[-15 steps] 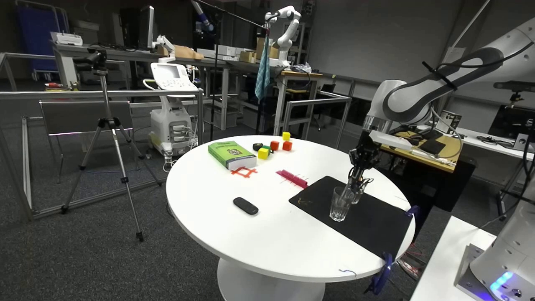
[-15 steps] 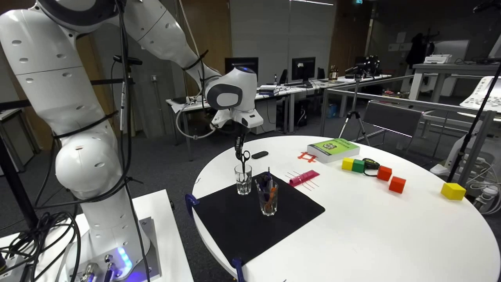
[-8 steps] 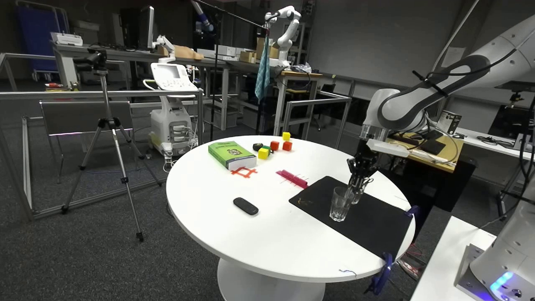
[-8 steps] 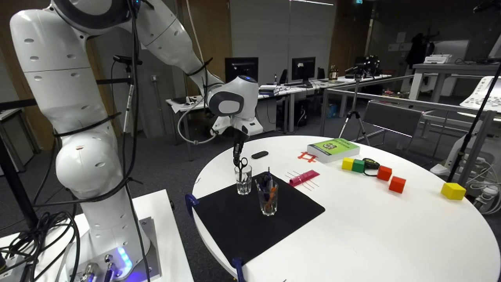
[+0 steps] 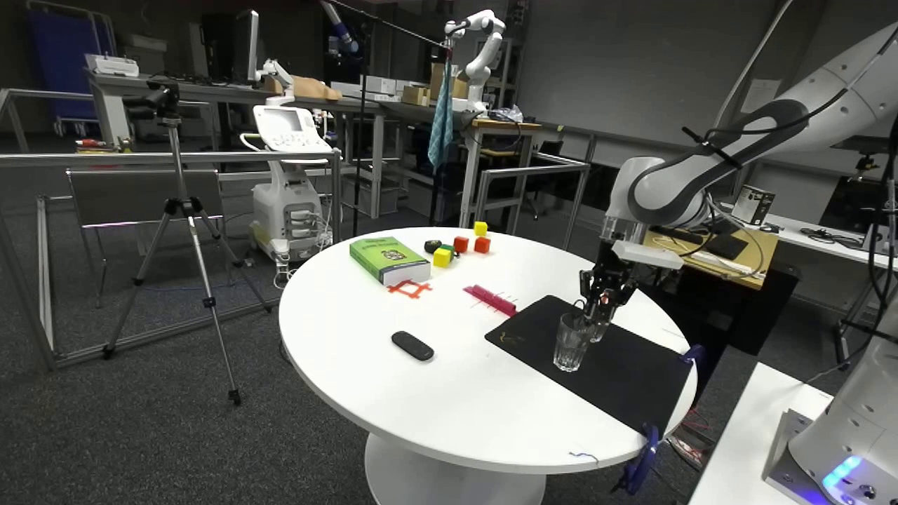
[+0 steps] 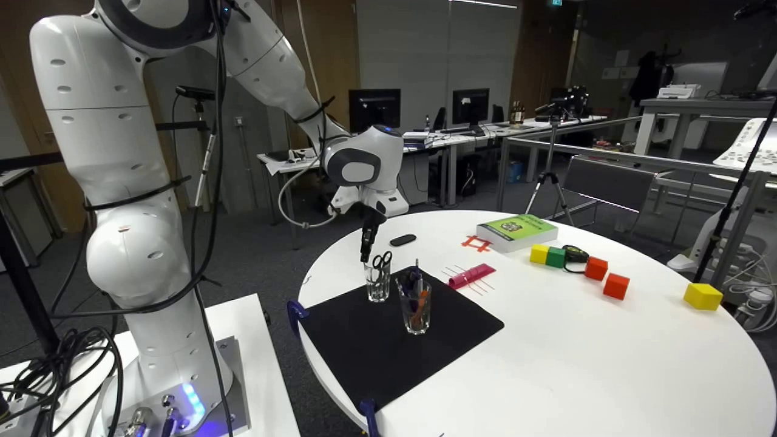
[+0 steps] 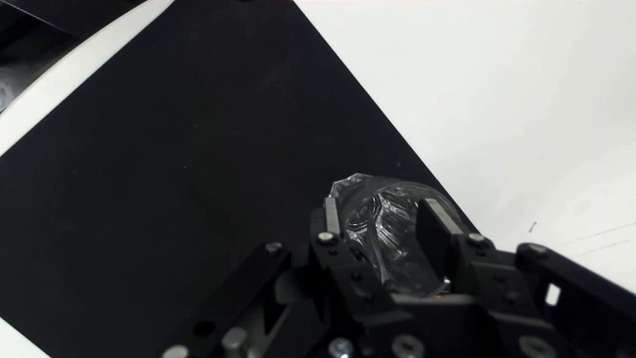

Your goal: Move one scissors from the glass on the right to the glass on the left.

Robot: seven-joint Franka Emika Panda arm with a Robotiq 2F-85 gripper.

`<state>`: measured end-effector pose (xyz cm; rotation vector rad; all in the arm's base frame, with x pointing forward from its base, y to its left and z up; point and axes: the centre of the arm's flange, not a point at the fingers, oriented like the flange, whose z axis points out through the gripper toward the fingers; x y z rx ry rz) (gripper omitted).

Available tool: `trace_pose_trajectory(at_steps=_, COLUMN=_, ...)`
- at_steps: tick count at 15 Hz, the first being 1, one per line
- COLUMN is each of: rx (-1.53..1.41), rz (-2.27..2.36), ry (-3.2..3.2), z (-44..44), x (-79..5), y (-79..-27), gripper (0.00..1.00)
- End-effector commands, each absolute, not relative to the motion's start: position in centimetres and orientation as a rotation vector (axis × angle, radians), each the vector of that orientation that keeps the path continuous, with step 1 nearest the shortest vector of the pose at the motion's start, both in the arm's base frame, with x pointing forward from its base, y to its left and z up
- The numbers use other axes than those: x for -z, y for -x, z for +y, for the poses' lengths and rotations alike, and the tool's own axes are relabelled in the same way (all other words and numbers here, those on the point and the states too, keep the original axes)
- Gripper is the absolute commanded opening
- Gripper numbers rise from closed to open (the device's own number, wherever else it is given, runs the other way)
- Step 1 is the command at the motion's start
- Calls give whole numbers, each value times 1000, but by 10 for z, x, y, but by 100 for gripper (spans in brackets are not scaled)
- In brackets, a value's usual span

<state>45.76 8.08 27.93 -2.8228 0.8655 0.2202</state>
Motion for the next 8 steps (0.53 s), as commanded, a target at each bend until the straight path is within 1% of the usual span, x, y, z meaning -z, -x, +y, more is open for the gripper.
trace_pose_trajectory(at_steps=1, rx=-187, rz=842, ry=2820, z=80, x=-280, y=-464, gripper=81)
trace_pose_trajectory(at_steps=4, rx=-177, rz=847, ry=2810, z=78, x=-287, y=-464, gripper=99)
trace_pose_trajectory(at_steps=8, rx=-151, rz=869, ry=2802, z=74, x=-305, y=-463, gripper=100)
